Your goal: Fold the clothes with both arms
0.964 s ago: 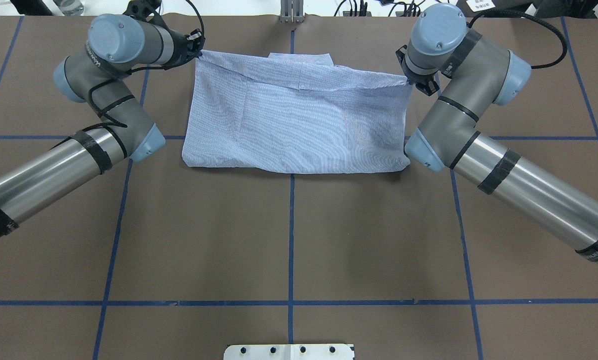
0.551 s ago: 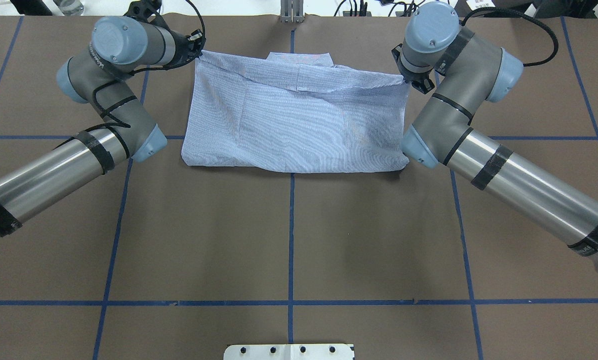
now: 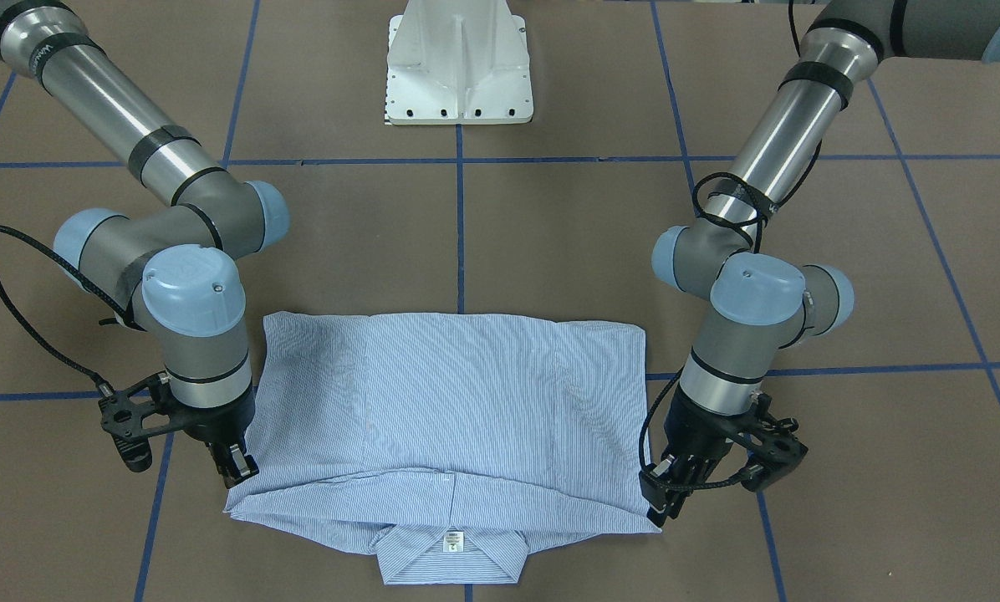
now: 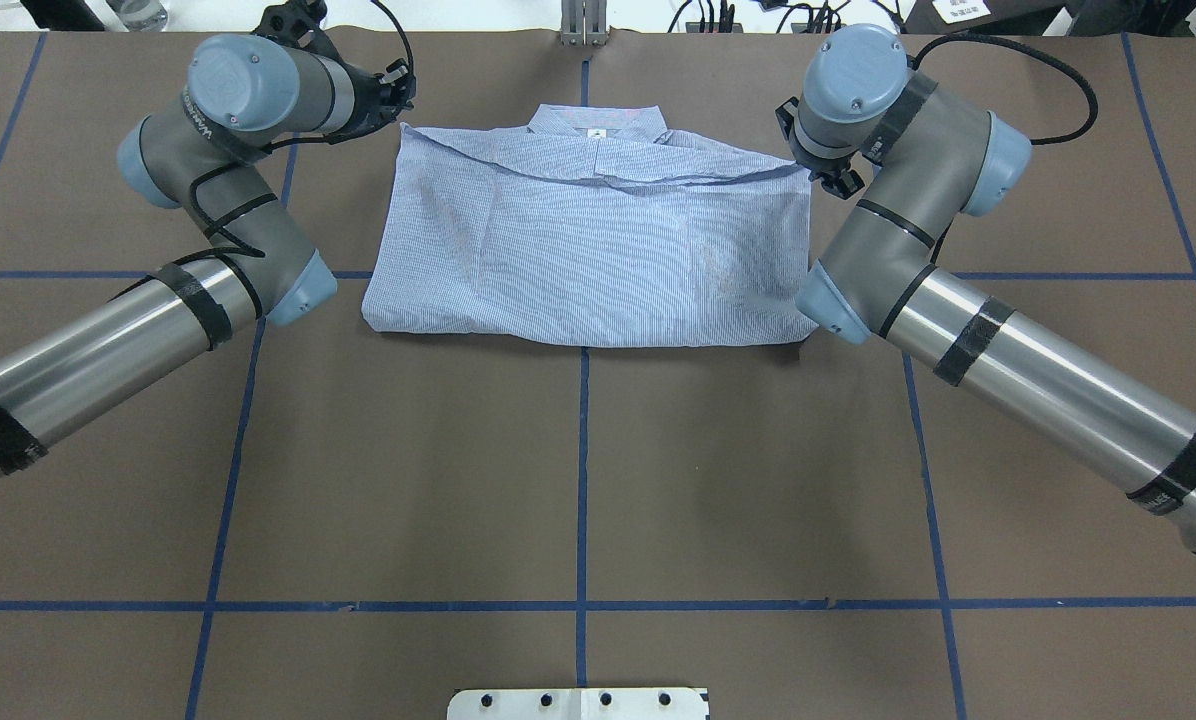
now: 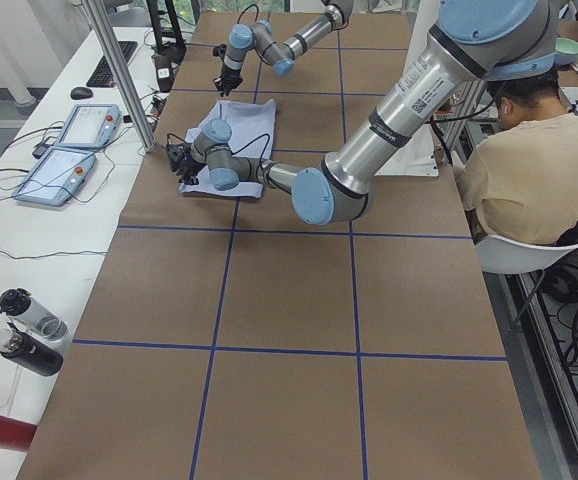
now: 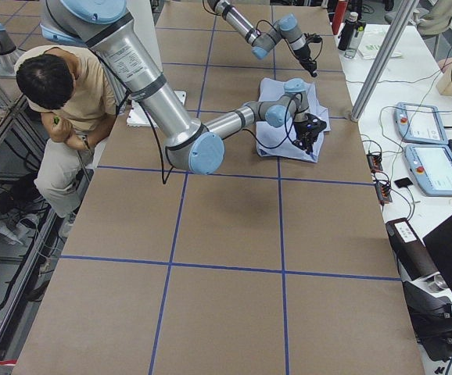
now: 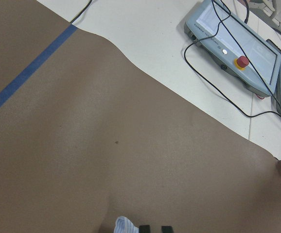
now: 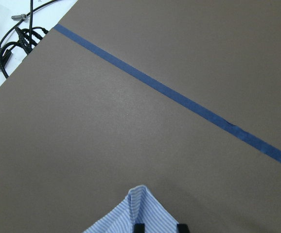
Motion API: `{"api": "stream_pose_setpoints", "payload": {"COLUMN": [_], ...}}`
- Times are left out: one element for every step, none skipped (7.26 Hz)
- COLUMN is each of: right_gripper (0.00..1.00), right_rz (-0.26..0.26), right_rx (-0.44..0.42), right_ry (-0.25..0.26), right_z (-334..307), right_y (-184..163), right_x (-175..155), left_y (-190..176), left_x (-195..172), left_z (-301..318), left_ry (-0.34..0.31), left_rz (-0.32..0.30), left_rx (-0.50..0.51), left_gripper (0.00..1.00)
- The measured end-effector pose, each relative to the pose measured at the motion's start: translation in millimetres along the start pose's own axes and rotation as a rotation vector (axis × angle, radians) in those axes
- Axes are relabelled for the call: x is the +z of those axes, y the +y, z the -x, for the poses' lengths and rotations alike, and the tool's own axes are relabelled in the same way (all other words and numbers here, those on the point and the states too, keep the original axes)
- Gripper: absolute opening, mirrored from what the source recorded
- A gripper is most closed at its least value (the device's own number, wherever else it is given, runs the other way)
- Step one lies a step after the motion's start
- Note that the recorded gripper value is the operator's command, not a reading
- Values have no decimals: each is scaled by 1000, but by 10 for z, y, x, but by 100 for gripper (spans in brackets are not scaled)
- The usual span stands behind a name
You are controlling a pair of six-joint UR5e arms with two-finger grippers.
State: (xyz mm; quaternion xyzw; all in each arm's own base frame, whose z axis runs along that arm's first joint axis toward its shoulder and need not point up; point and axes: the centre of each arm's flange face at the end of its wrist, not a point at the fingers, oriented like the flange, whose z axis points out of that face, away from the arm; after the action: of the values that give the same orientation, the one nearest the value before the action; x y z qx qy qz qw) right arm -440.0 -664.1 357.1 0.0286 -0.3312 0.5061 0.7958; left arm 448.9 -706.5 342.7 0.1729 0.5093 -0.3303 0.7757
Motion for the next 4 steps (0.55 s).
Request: {"api": "stream_pose_setpoints", "payload": {"right_gripper": [100,100,100,100], "right_rz": [11,34,65,96], "right_rx": [-1,-14,-38,-68], "right_ry": [-23,-55,-79,-91], "right_z": [-6,-154,-464,-871], "right_y": [30,114,271,473], "right_x": [-89,-222,-351,-467], "left_y": [-2,-1,4,7], "left_x": [-56,-137,-208,-263], "left_z": [-47,-64,-33,-1], "left_ry": [14,31,42,48], "left_rz": [1,2,5,6], "left_rx": [0,0,1,1], "left_gripper": [66,67,67,67]}}
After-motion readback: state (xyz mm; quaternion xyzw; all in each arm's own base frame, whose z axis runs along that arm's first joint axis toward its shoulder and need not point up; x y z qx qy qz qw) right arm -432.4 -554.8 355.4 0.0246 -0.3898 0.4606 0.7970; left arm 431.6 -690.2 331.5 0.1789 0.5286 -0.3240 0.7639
